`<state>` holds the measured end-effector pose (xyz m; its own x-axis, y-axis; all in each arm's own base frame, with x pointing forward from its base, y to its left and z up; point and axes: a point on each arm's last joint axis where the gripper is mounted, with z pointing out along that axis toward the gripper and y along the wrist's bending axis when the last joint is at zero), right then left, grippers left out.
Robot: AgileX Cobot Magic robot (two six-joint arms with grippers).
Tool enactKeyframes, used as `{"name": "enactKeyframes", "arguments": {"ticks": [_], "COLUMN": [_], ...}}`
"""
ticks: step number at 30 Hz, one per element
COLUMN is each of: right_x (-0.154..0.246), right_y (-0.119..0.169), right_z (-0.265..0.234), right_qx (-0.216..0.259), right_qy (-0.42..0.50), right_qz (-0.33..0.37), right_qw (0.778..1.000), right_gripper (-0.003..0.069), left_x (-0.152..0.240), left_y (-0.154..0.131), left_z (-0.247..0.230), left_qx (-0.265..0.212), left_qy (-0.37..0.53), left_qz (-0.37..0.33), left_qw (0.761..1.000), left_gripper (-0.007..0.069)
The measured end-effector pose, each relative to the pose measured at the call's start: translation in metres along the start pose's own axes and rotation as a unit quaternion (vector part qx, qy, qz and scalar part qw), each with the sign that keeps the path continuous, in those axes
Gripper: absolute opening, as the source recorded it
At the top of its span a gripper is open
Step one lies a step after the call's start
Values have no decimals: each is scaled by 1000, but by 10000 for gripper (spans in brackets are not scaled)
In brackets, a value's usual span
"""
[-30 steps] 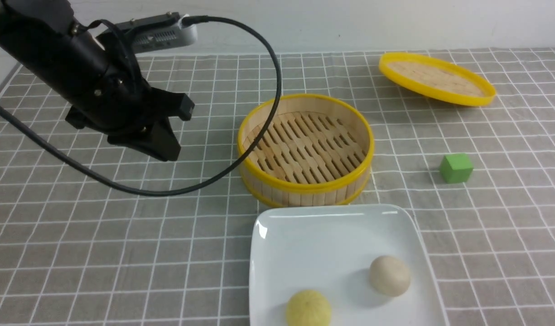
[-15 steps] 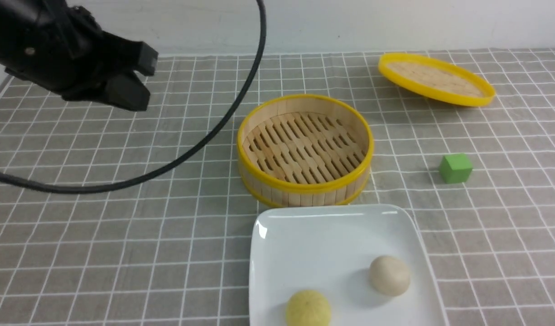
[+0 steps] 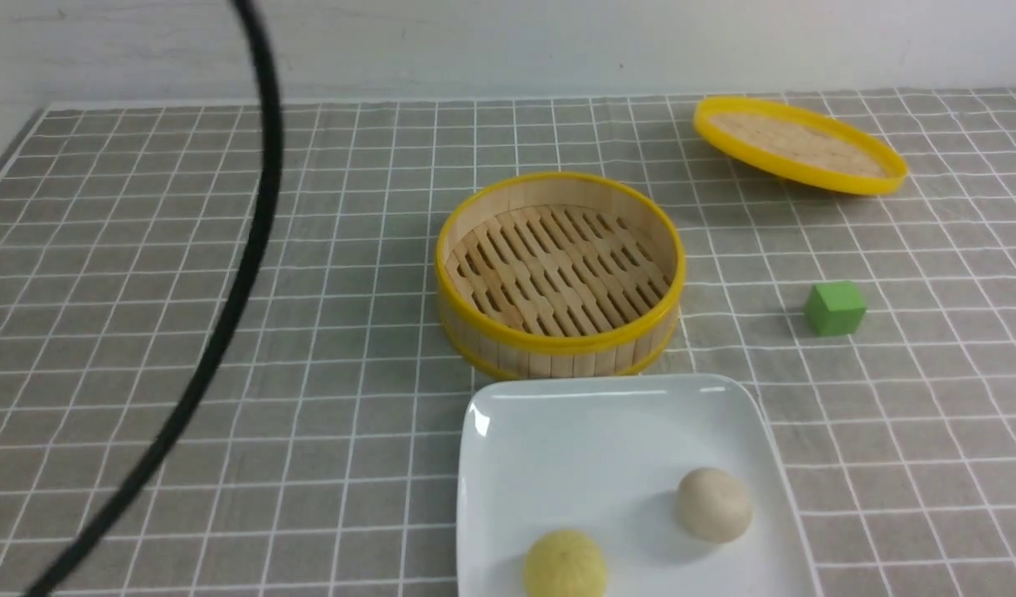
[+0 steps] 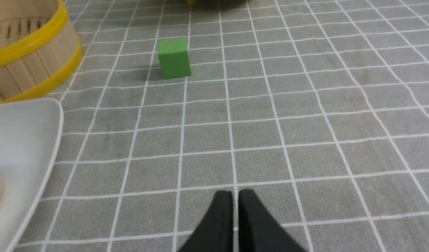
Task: Put the steamed buns into the plate on the grey tablecloth.
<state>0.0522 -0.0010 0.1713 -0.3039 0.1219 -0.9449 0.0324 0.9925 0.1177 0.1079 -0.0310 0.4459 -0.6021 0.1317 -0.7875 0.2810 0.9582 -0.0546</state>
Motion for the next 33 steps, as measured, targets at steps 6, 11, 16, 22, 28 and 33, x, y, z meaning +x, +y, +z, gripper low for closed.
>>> {"name": "enactKeyframes", "arguments": {"ticks": [6,11,16,22,28,33], "right_x": [0,0,0,0,0,0], "right_y": [0,0,0,0,0,0], "right_z": [0,0,0,0,0,0], "right_qx": [0,0,0,1,1,1], "right_qy": [1,1,1,2,2,2], "right_qz": [0,0,0,0,0,0], "right_qw": [1000,1000,1000,1000,1000,1000], "right_gripper": [55,62,68,79,85,91], "left_x": [81,114,127,141,154,173], "left_y": [-14,-8,0,5,9,11], "left_z": [22,42,53,70,81,87], "left_qx": [89,89,66,48,6,-13], "left_qy": [-69,-199,-274,-263,-233,-211], "left_qz": [-66,-118,-141,-140,-71,-40], "left_qw": [991,969,949,953,970,977], "left_gripper": [2,2,3,11,13,19]}}
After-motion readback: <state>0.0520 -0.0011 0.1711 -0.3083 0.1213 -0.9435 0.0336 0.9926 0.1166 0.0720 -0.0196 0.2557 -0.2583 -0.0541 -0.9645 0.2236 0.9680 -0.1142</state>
